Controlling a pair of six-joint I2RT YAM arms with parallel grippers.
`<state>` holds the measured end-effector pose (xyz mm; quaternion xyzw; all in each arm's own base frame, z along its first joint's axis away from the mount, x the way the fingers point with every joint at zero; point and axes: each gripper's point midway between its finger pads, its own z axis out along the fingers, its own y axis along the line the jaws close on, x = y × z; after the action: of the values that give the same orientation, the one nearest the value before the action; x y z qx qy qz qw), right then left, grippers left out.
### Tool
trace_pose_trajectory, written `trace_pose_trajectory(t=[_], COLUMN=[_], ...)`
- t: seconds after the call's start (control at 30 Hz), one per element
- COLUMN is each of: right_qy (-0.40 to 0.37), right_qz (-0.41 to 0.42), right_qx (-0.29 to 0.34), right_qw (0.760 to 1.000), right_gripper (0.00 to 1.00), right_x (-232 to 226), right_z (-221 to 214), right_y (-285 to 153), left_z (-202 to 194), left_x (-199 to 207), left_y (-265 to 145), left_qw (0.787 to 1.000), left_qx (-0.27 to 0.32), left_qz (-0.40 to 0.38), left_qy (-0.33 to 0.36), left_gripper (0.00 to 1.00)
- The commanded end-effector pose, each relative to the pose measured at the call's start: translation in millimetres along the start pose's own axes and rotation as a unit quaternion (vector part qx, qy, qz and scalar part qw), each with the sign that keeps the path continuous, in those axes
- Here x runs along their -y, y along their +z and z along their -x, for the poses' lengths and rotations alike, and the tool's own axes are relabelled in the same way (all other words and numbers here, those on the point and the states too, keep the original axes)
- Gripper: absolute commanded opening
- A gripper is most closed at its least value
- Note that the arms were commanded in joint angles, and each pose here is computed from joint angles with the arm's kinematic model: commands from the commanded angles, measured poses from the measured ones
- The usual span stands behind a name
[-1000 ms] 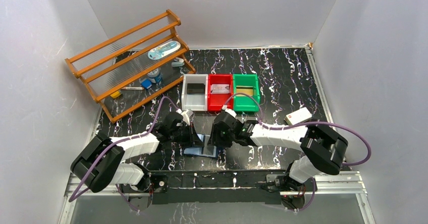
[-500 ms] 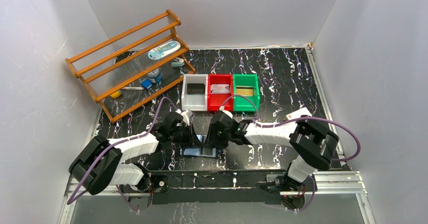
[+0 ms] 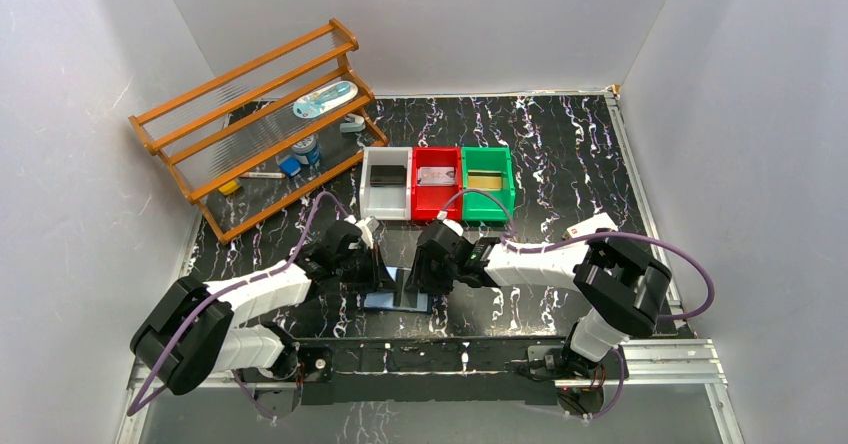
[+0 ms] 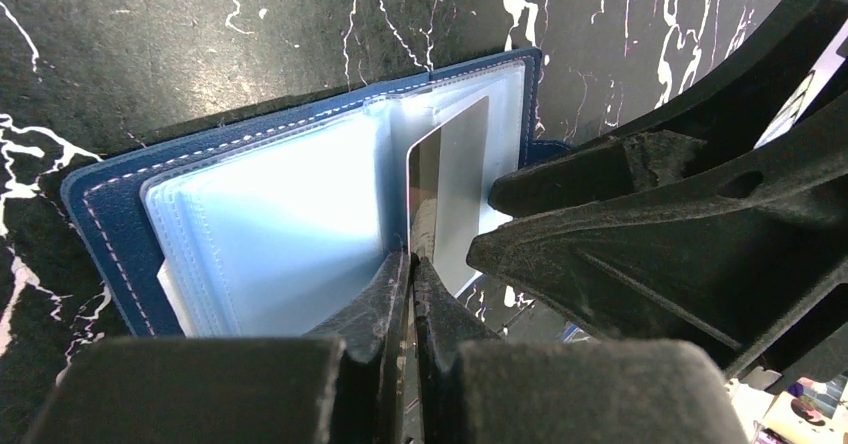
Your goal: Take the credit cards out of the card holder
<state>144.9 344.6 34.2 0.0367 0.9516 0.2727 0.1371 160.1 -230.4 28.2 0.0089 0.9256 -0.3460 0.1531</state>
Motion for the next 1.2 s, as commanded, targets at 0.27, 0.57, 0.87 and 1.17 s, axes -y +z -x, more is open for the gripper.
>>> trace_pose_trajectory(t=[0.27, 0.57, 0.87, 1.17], right_qy=[-0.002, 0.001, 0.001, -0.044], right_qz=[-0.069, -0.073, -0.076, 0.022], right_qx=[-0.01, -0.01, -0.006, -0.018], right_qw=[0.998, 0.997, 0.997, 0.999], right_gripper=[0.5, 0.5, 0.5, 0.52], right_x=[44.1, 46.9, 47.7, 1.3], right_z=[-10.6, -11.1, -7.1, -3.5], right_y=[5.6, 5.0, 4.1, -6.5], left_z=[-3.7, -1.6, 4.9, -4.4], left_x=[22.1, 5.8, -1.0, 6.4], left_y=[1.1, -1.0, -13.4, -3.2], left_qw=[0.998, 1.0, 0.999, 1.0], left_qx=[-0.021, -0.006, 0.017, -0.009], left_qz=[-0.061, -0.014, 0.017, -0.021], left_qy=[0.007, 0.001, 0.022, 0.018], left_gripper=[0.17, 0.0, 0.0, 0.0])
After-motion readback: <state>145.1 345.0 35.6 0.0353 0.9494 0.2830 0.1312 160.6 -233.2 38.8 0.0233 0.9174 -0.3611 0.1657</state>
